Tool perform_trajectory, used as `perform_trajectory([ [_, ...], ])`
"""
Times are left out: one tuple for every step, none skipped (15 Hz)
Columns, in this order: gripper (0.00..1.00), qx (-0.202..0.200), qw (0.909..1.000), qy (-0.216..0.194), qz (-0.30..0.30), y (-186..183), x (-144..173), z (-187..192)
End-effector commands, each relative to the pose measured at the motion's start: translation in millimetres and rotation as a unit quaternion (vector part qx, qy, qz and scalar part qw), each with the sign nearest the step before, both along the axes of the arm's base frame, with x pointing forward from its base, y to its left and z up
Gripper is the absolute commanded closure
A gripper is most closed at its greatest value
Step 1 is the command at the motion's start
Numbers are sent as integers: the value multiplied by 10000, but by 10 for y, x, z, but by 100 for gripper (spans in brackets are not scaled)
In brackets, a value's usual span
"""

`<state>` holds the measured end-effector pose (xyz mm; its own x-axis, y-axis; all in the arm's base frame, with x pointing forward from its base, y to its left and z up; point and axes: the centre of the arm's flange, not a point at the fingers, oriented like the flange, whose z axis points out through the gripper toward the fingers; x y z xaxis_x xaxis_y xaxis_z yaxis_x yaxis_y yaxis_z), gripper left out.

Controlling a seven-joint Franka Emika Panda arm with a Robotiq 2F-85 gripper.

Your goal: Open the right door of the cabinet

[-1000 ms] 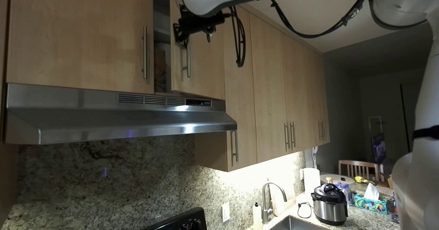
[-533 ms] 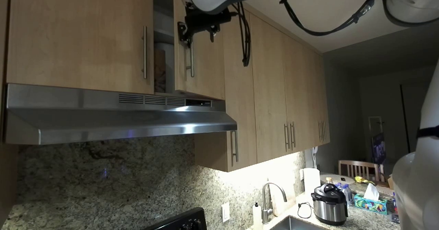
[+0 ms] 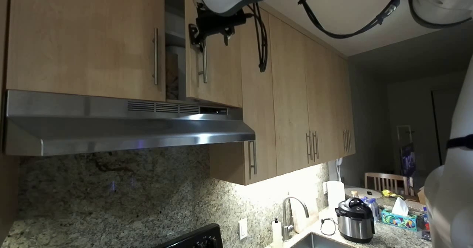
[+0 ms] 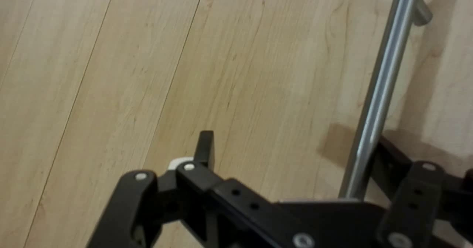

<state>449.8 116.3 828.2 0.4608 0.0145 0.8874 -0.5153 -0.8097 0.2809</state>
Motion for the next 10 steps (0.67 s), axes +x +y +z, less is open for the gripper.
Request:
perform_trajectory([
  [0, 120, 9995, -47, -292, -160, -137, 11],
  [0, 109, 9993, -62, -345, -179, -159, 15],
  [0, 116, 9992, -61, -376, -206, -181, 18],
  [0, 115, 9992, -57, -387, -226, -199, 20],
  [0, 101, 9992, -49, -395, -251, -230, 27],
  [0, 95, 9992, -57, -393, -281, -273, 38],
  [0, 116, 9992, -54, -376, -298, -310, 47],
  [0, 163, 9993, -68, -344, -306, -368, 64],
  [0, 189, 9992, -84, -338, -317, -413, 76],
  [0, 231, 9991, -94, -330, -336, -471, 87],
])
